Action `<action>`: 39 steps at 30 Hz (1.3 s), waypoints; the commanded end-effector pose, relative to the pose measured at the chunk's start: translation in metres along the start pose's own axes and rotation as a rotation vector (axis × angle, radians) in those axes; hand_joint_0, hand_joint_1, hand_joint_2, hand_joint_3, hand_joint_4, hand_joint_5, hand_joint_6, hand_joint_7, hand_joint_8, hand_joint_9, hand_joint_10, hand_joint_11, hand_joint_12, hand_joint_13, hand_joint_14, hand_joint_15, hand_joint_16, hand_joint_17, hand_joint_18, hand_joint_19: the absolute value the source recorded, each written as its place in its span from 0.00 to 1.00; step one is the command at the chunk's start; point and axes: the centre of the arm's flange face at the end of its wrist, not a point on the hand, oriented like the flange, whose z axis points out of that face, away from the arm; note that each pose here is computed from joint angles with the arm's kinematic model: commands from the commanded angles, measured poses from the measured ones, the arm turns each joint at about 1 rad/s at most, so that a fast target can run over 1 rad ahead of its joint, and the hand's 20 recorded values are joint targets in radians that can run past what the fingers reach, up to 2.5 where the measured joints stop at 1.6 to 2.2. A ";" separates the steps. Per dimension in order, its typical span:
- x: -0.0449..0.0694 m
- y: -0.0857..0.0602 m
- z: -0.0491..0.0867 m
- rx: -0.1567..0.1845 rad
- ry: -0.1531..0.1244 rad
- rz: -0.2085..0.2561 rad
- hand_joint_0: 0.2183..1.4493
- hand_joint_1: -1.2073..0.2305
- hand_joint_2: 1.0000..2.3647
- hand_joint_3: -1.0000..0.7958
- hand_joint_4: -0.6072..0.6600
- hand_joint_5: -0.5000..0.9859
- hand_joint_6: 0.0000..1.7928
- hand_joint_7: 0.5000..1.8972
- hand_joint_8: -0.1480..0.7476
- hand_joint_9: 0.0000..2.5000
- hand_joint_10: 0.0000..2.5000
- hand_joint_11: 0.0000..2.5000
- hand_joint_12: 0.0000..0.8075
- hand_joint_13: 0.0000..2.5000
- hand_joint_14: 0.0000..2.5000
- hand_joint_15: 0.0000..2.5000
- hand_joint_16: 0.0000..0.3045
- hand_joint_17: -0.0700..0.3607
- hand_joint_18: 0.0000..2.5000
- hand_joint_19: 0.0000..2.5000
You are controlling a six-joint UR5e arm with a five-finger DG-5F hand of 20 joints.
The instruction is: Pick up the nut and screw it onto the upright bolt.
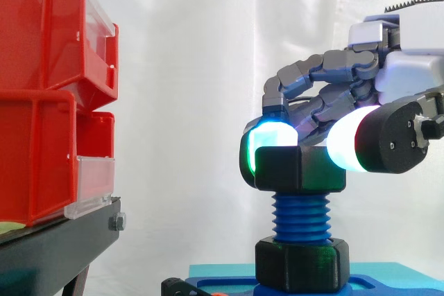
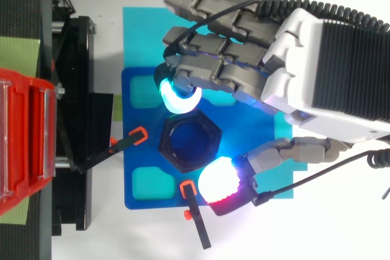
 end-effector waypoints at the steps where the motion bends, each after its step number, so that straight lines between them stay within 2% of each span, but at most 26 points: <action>1: 0.000 -0.001 0.000 0.001 0.000 0.000 0.26 0.38 0.00 0.28 0.73 0.23 0.31 0.54 0.52 0.19 0.00 0.00 0.44 0.17 0.00 0.00 0.15 0.40 0.15 0.00; 39: 0.002 -0.004 -0.002 0.007 0.016 -0.009 0.25 0.38 0.00 0.28 0.72 0.23 0.30 0.57 0.52 0.19 0.00 0.00 0.44 0.16 0.00 0.00 0.15 0.41 0.15 0.01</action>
